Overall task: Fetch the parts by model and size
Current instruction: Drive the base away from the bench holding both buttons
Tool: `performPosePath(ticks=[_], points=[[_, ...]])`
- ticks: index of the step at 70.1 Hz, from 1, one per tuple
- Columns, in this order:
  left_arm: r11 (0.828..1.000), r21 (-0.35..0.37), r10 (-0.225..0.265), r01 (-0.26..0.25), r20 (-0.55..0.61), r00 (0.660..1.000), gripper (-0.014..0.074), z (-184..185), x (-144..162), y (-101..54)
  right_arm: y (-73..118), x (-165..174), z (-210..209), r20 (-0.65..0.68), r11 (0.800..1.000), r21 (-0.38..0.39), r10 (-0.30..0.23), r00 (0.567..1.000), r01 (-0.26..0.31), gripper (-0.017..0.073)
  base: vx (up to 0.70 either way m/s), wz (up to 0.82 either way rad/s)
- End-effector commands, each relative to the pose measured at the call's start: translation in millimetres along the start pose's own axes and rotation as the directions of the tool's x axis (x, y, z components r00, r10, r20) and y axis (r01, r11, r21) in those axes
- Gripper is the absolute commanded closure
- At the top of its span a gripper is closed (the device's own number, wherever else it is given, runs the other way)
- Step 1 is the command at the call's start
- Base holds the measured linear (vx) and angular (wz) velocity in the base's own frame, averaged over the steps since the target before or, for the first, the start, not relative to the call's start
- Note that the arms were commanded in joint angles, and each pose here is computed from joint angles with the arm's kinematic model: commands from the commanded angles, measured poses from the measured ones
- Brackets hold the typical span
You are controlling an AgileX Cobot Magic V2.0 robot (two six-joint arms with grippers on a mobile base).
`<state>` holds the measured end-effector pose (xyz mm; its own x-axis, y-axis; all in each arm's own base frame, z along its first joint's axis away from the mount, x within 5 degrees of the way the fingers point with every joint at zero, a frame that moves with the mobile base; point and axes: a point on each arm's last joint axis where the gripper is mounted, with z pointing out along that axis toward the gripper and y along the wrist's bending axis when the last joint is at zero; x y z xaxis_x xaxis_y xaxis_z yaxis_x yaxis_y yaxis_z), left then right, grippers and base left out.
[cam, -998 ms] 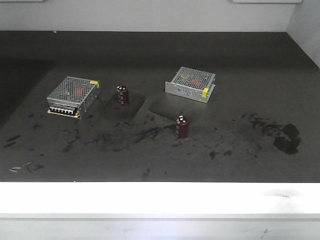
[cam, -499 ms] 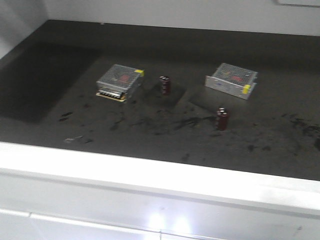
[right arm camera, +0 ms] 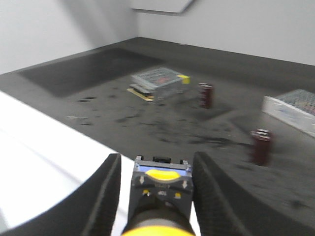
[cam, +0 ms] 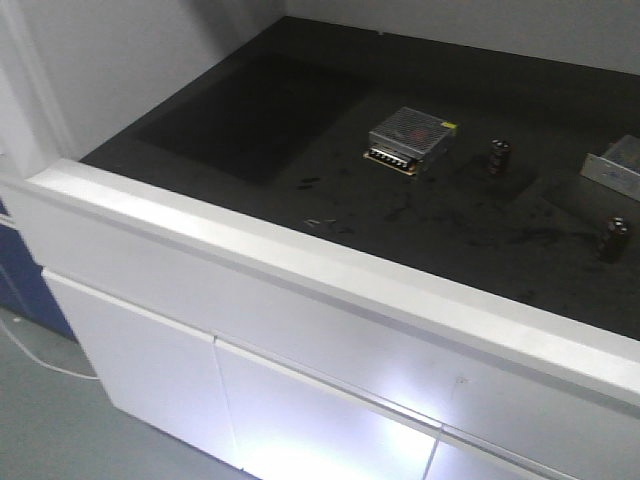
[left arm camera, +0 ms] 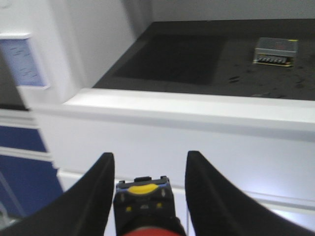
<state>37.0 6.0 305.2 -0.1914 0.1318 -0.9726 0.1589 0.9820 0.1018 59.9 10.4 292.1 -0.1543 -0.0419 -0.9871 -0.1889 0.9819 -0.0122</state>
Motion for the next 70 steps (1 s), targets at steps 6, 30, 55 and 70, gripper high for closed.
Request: performPosePath(ticks=[6,30,55,70], points=[[1.000,0.008,0.003,-0.004,0.084,0.996,0.0600,-2.4,-13.5,0.1,0.0,-15.8,-2.2,0.102,1.000,0.001,-0.020,0.995,0.020,0.0564,-0.15,0.57],[1.000,0.008,0.003,-0.004,0.084,0.996,0.0600,-2.4,-13.5,0.1,0.0,-15.8,-2.2,0.102,1.000,0.001,-0.020,0.995,0.020,0.0564,-0.16,0.62],[1.000,0.008,0.003,-0.004,0.084,0.996,0.0600,-2.4,-13.5,0.1,0.0,-15.8,-2.2,0.102,1.000,0.001,-0.020,0.995,0.020,0.0564,-0.16,0.70],[1.000,0.008,0.003,-0.004,0.084,0.996,0.0600,-2.4,-13.5,0.1,0.0,-15.8,-2.2,0.102,1.000,0.001,-0.020,0.995,0.020,0.0564,-0.11,0.83]])
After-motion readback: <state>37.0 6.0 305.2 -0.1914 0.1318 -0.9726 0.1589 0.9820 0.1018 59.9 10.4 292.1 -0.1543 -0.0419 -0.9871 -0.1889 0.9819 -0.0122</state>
